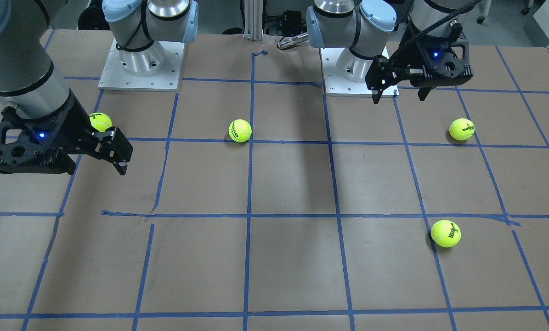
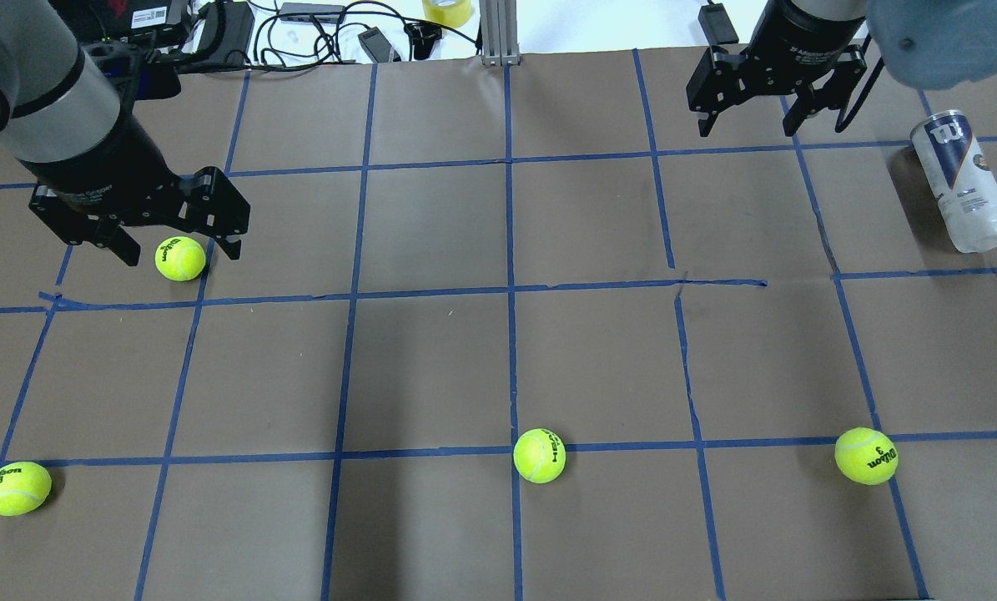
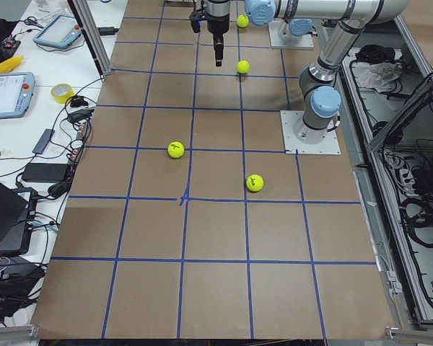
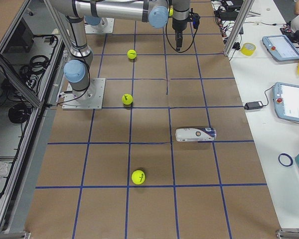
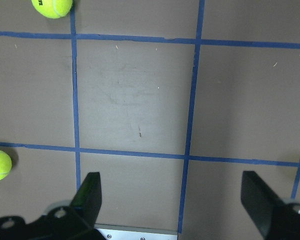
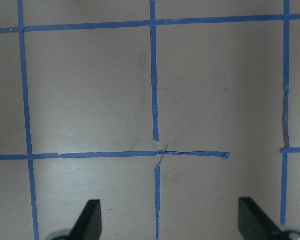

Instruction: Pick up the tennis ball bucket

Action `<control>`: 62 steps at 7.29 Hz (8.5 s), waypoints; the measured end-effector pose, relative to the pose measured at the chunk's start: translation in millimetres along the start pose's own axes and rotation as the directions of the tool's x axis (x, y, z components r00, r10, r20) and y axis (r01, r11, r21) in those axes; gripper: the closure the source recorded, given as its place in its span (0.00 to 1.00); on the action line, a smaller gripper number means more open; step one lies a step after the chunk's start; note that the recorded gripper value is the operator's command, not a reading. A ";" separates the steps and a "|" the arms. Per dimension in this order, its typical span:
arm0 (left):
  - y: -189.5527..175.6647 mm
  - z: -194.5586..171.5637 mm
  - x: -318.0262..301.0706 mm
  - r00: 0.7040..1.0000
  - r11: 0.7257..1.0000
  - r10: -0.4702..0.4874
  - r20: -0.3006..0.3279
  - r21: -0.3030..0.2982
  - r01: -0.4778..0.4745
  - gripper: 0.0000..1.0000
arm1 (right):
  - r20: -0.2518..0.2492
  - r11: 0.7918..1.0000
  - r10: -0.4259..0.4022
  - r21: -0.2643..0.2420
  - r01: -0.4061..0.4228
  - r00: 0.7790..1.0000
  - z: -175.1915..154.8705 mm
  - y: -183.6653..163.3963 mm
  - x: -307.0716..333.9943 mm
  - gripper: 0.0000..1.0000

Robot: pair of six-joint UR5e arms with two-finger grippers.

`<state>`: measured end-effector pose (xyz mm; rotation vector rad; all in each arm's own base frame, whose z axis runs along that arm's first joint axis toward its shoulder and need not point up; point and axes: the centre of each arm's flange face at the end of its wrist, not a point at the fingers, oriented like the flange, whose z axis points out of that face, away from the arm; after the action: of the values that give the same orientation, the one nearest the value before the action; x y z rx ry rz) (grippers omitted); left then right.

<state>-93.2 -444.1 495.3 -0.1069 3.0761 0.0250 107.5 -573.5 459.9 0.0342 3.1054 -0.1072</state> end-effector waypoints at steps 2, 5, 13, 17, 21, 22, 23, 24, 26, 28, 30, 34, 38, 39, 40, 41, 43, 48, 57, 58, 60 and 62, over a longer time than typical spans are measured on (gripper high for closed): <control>-2.5 2.2 -0.8 1.000 1.000 -0.001 0.000 -0.004 0.001 0.00 | -0.001 1.000 -0.002 -0.017 0.002 1.000 6.9 2.5 0.3 0.00; -3.8 4.6 -0.6 1.000 1.000 0.001 0.000 -0.008 -0.001 0.00 | -0.011 0.999 0.002 -0.041 -0.002 1.000 23.0 4.0 1.8 0.17; -2.6 12.9 -1.4 1.000 1.000 -0.001 -0.001 -0.019 0.001 0.00 | -0.113 0.998 0.063 0.025 -0.061 0.992 96.6 -153.4 237.8 0.00; -2.2 6.6 -1.6 1.000 1.000 -0.002 -0.004 -0.001 0.002 0.00 | -0.121 0.996 0.083 0.025 -0.080 0.989 185.2 -191.6 373.8 0.00; -1.2 6.6 -1.0 1.000 1.000 -0.002 -0.008 0.000 0.002 0.00 | -0.138 1.000 0.025 0.003 -0.025 0.990 232.3 -188.0 417.9 0.00; -1.1 6.9 -0.9 1.000 1.000 -0.002 -0.009 -0.001 0.002 0.00 | -0.131 1.000 0.018 -0.007 -0.019 0.991 244.6 -187.8 420.0 0.00; -1.1 7.1 -0.9 1.000 1.000 -0.002 -0.009 -0.001 0.002 0.00 | -0.126 1.000 0.013 -0.015 -0.015 0.992 253.4 -187.5 420.6 0.05; -1.2 8.1 -0.8 1.000 1.000 -0.002 -0.009 -0.003 0.002 0.00 | -0.124 1.000 0.001 -0.018 -0.003 0.992 257.1 -187.4 421.1 0.16; -1.0 9.3 -0.8 1.000 1.000 -0.002 -0.008 -0.006 0.002 0.00 | -0.122 0.999 -0.033 -0.010 0.032 0.992 257.2 -188.4 420.9 0.31; -0.9 9.8 -0.8 1.000 1.000 -0.004 -0.008 -0.007 0.003 0.00 | -0.091 0.998 -0.058 0.005 0.059 0.994 256.6 -189.4 417.4 0.50; -1.4 7.8 -1.2 1.000 1.000 -0.005 -0.008 -0.003 0.005 0.00 | -0.082 0.996 -0.091 0.010 0.092 0.993 247.2 -189.1 415.1 0.62; -2.6 1.0 -4.0 1.000 1.000 -0.010 -0.003 0.010 0.011 0.00 | 0.023 0.944 -0.323 -0.067 0.324 0.946 196.8 -171.8 370.8 0.97; -2.9 -0.5 -4.8 1.000 1.000 0.025 -0.009 0.014 -0.025 0.00 | 0.041 0.743 -0.658 -0.124 0.658 0.752 144.5 -138.4 199.9 0.97; -3.8 -1.7 -6.4 0.999 0.999 0.051 -0.014 0.017 -0.051 0.00 | 0.040 0.653 -0.750 -0.112 0.749 0.660 133.5 -130.5 155.3 0.98; -5.3 -4.2 -10.9 0.997 0.997 0.069 -0.016 0.022 -0.069 0.00 | 0.033 0.544 -0.835 -0.098 0.834 0.549 130.1 -126.1 100.0 0.97; -7.1 -6.9 -17.8 0.997 0.996 0.081 -0.016 0.028 -0.080 0.00 | 0.021 0.441 -0.896 -0.084 0.894 0.444 128.4 -121.4 43.5 0.97; -10.7 -12.3 -31.6 0.997 0.996 0.081 -0.012 0.041 -0.080 0.00 | -0.003 0.289 -0.957 -0.079 0.954 0.290 126.2 -104.8 -51.1 0.97; -13.6 -16.0 -49.1 0.999 0.998 0.047 -0.003 0.052 -0.047 0.00 | 0.029 0.009 -1.000 -0.088 0.996 0.012 162.9 -25.1 -243.7 0.98; -11.8 -11.8 -48.9 0.999 0.998 0.033 -0.005 0.044 -0.033 0.00 | 0.033 0.083 -0.996 0.117 0.990 0.080 232.0 22.4 -292.6 0.00; -12.7 -12.3 -49.2 0.999 0.998 0.032 -0.005 0.045 -0.032 0.00 | 0.035 0.086 -0.996 0.128 0.988 0.082 231.4 23.5 -295.1 0.00; -14.2 -13.6 -50.1 1.000 0.999 0.030 -0.004 0.045 -0.029 0.00 | 0.009 0.092 -0.996 0.151 0.984 0.091 218.0 19.5 -298.7 0.00; -16.4 -10.6 -50.5 1.000 0.999 0.026 -0.008 0.035 -0.026 0.00 | -0.043 0.126 -0.990 0.182 0.975 0.136 177.7 5.7 -283.6 0.00</control>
<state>-42.5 -457.1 508.8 -0.0650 3.0844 -0.0284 396.9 -586.0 292.3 -1.9915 2.3139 -0.3695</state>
